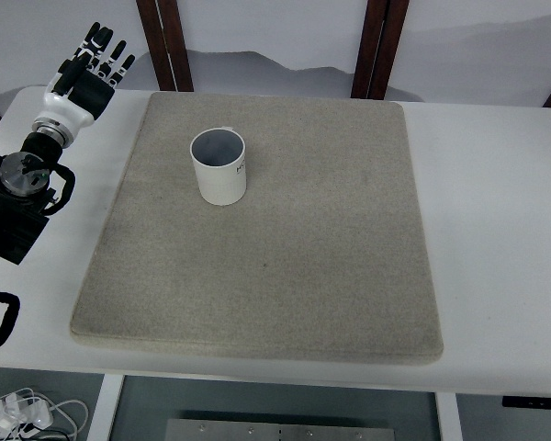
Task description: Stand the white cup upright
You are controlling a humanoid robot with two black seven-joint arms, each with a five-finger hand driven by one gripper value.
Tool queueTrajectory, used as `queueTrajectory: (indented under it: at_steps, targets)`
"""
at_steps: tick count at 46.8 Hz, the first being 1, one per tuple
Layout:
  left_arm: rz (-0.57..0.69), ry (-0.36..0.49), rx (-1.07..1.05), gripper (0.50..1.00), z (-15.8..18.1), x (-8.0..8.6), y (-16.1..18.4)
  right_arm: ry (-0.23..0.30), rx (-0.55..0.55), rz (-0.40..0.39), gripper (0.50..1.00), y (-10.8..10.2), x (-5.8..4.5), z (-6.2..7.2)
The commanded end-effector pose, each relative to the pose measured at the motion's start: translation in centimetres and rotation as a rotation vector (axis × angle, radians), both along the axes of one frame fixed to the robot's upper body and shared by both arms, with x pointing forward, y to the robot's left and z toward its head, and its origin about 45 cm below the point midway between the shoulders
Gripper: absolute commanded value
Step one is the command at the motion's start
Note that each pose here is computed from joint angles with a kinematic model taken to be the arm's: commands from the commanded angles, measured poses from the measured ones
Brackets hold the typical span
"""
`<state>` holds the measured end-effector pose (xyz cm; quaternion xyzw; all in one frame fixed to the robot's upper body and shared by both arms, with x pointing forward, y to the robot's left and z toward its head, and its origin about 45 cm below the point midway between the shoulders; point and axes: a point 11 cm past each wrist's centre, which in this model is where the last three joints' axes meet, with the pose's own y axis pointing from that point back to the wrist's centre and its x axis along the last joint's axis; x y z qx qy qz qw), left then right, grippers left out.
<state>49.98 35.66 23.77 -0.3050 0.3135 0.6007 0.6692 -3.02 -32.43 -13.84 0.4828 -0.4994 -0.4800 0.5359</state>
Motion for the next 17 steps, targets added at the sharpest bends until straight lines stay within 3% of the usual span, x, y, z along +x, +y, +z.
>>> queueTrajectory:
  at_steps: [1, 17]
  targets:
    - [0.019, -0.014, -0.049, 0.999, 0.1, 0.1, -0.3, 0.0, 0.0, 0.001, 0.952, 0.0, 0.0, 0.0]
    - [0.042, -0.01, -0.123, 0.999, -0.5, 0.2, -1.3, 0.0, 0.001, -0.005, 0.952, 0.0, -0.1, 0.0]
